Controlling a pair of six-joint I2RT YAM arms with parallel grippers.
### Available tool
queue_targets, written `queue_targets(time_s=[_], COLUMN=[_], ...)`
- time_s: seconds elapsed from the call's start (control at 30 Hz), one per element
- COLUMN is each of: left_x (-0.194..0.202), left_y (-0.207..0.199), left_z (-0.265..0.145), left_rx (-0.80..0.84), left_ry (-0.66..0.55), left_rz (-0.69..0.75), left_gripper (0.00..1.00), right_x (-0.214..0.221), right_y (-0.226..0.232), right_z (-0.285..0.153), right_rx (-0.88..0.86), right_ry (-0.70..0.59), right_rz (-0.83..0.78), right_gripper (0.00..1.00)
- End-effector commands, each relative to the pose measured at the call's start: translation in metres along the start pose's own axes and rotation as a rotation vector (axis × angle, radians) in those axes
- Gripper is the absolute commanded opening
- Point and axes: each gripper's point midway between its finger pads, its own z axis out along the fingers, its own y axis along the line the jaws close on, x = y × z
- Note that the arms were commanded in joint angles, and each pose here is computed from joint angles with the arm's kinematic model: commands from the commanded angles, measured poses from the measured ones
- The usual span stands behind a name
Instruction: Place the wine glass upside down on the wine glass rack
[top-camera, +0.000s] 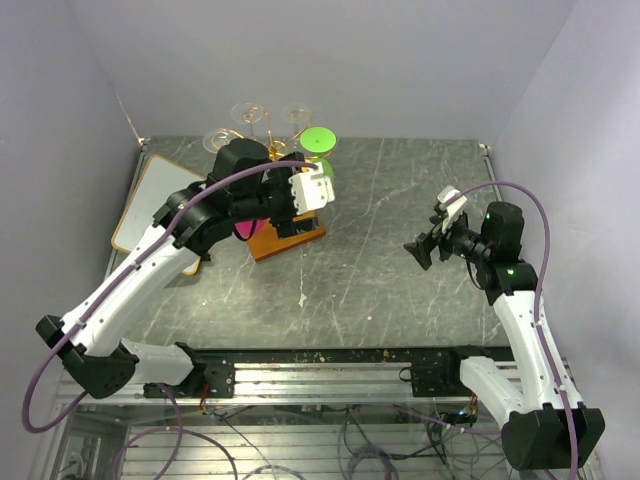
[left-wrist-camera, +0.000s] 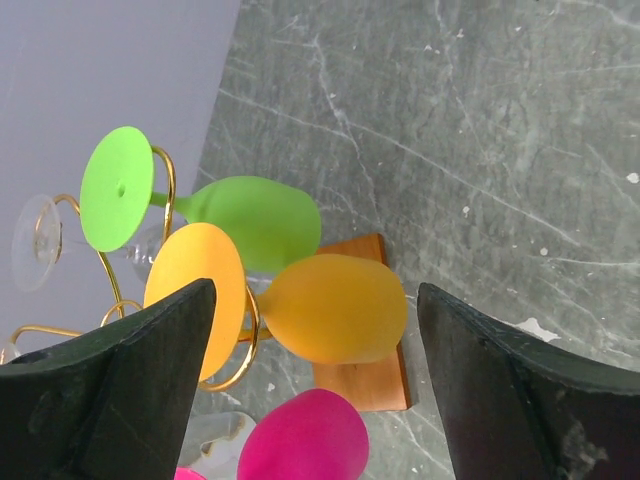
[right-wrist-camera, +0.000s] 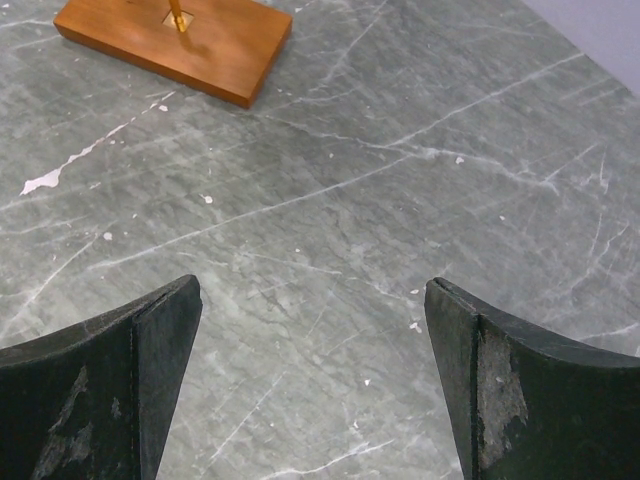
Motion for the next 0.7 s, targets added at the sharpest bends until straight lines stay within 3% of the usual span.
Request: queue_targets(time_s=[0.0, 0.17, 0.3, 0.33, 0.47, 0.67], left_x=[-0.023, -0.023, -0.015, -0.005, 0.038, 0.113], left_y=[0.0, 0.012, 0.047, 0.072, 0.115, 0.129], left_z=[-0.027, -0.049, -0.075, -0.093, -0.135, -0.196], left_rx=[0.016, -0.025, -0.193, -0.333, -0.654, -1.043], left_ry=[-0.098, -0.136, -0.149, -0.153, -0.094, 0.085], left_rz=[-0.02, -0.115, -0.265, -0.341, -0.48, -0.564], left_gripper=[0.93, 0.99, 1.0, 1.0, 1.0, 0.99], right_x=[0.0, 0.004, 0.007, 0.012, 0.019, 0.012], right_y=[-0.009, -0.024, -0.048, -0.068, -0.093, -0.109], right_z=[0.0, 0.0, -0.003, -0.009, -0.017, -0.024], right_rx=[0.046, 0.127, 0.263, 0.376, 0.527, 0.636], right_ry=[-0.005, 0.013, 0.032, 0.055, 0.089, 0.05], right_rz=[0.001, 0.027, 0.065, 0.083, 0.132, 0.21], right_gripper=[0.94, 0.95, 0.99, 1.0, 1.0, 1.0])
